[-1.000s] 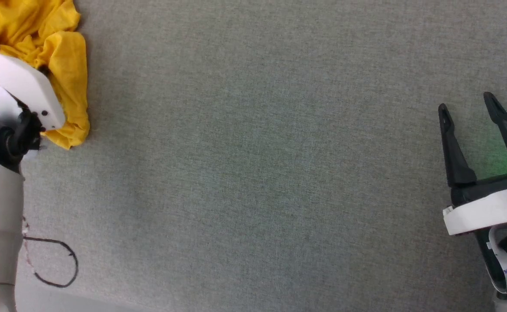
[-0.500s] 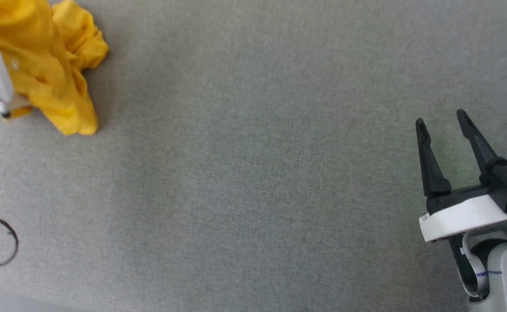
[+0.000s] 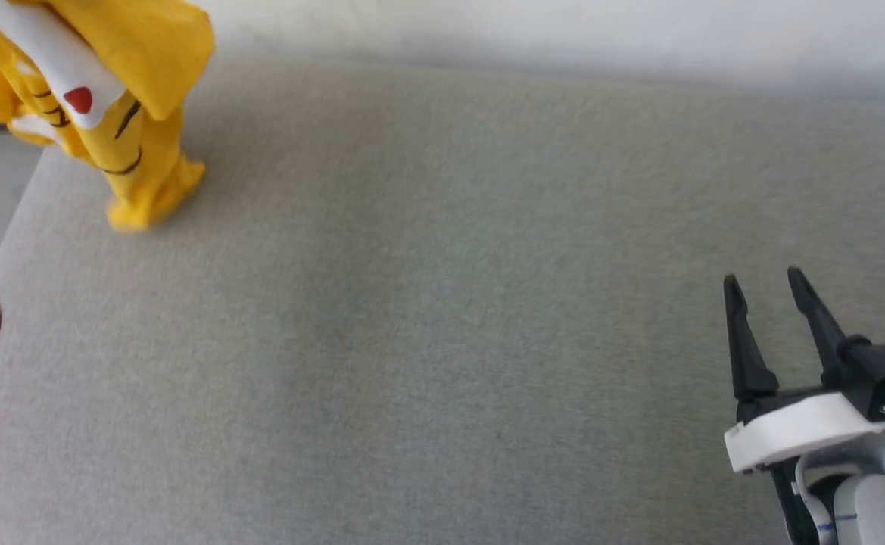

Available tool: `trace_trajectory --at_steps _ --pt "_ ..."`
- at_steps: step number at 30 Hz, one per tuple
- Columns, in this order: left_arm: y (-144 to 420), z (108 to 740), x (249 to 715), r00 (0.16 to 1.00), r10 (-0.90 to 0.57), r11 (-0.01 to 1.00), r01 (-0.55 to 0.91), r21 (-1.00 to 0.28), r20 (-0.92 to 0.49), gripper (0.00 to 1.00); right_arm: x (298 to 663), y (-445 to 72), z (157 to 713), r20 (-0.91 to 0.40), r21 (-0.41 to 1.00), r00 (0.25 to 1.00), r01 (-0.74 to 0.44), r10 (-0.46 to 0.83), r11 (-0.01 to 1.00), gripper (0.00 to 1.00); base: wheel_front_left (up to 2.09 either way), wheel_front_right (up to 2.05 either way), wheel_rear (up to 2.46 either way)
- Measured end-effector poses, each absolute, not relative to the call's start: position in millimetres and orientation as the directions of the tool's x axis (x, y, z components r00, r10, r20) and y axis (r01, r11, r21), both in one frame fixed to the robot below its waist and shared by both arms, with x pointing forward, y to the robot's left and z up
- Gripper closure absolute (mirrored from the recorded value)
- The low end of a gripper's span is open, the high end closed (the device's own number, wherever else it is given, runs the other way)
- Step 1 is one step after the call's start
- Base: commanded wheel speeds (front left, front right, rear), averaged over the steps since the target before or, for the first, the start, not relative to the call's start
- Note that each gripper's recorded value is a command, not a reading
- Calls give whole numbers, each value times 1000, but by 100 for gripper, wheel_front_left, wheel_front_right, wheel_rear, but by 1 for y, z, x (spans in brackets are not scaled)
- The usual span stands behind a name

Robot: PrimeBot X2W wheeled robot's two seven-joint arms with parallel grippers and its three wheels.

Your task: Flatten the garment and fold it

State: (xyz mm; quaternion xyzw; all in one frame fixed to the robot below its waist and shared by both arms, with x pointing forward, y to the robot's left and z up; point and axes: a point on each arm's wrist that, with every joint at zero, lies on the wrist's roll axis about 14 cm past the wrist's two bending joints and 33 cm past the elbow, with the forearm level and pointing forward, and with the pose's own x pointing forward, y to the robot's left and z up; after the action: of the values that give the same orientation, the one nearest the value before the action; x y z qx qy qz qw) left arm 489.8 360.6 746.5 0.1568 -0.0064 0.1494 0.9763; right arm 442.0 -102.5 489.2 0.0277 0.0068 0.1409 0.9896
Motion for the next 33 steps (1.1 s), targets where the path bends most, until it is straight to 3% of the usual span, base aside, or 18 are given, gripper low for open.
trace_trajectory --at_steps 10,19,28,33 --pt "250 839 482 968 10 976 -64 207 249 100 406 -144 509 39 84 985 -172 170 981 0 0 0 0" --pt "122 857 467 912 -300 953 271 137 279 100 380 -178 527 93 81 993 -80 72 993 0 0 0 0" --pt "9 811 449 806 -552 824 567 -10 213 100 354 -226 537 123 78 990 58 -68 995 0 0 0 0" --pt "-28 740 451 785 -611 780 619 -91 108 100 347 -239 532 109 90 988 100 -110 991 0 0 0 0"
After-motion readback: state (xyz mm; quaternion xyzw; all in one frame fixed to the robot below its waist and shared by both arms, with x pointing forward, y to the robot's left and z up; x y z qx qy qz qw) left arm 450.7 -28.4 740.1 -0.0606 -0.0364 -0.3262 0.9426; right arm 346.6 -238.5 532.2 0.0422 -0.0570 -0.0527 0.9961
